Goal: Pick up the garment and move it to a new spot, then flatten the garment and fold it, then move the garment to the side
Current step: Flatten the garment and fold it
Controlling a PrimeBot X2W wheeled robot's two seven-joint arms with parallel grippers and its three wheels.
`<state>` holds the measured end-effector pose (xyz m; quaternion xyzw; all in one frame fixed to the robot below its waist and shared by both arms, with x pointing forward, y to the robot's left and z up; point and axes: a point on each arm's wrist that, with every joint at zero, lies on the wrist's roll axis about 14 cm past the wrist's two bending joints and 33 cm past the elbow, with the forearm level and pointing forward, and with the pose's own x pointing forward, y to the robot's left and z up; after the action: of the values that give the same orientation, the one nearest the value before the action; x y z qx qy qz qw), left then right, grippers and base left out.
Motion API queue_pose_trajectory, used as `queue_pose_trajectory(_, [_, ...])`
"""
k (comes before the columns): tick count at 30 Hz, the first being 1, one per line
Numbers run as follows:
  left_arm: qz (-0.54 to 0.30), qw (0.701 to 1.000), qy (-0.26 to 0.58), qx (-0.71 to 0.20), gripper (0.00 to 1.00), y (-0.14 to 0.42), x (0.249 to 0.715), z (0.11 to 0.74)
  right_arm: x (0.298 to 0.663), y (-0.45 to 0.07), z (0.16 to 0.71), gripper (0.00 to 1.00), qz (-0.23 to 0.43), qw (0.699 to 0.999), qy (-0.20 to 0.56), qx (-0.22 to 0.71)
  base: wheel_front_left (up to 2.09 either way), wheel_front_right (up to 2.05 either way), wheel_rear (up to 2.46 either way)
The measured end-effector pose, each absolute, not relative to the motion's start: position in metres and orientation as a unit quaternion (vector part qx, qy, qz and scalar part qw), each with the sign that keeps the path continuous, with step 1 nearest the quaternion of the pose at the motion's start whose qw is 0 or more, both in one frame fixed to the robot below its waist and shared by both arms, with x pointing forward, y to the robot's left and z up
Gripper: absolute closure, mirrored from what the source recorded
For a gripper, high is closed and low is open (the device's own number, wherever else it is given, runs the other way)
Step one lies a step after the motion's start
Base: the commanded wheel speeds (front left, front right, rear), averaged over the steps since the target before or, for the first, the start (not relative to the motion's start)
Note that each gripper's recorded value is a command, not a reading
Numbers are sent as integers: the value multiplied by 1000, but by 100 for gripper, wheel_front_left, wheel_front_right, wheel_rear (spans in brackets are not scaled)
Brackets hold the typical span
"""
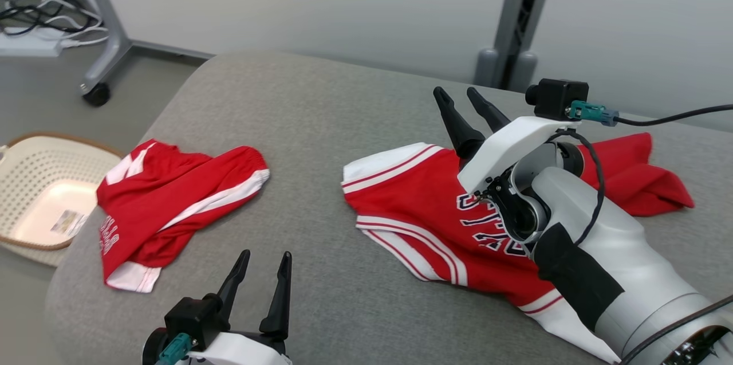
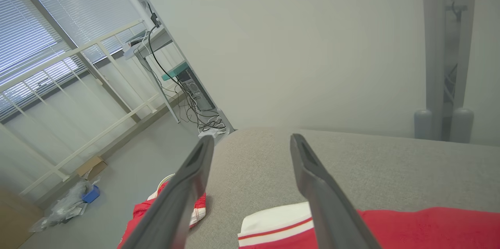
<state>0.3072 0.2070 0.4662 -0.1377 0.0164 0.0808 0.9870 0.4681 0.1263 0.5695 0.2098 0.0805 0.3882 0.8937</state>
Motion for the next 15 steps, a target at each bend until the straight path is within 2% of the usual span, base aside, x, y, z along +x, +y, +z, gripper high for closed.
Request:
queue_pose_trajectory(8, [36,990,-5,-137,0,185,328,482,487,59,596,0,326,933,12,154,0,0,0])
queue_pose_trajectory(15, [-14,989,-21,-144,0,156,350,498,487,-57,603,0,221,966,-62,120,0,0,0])
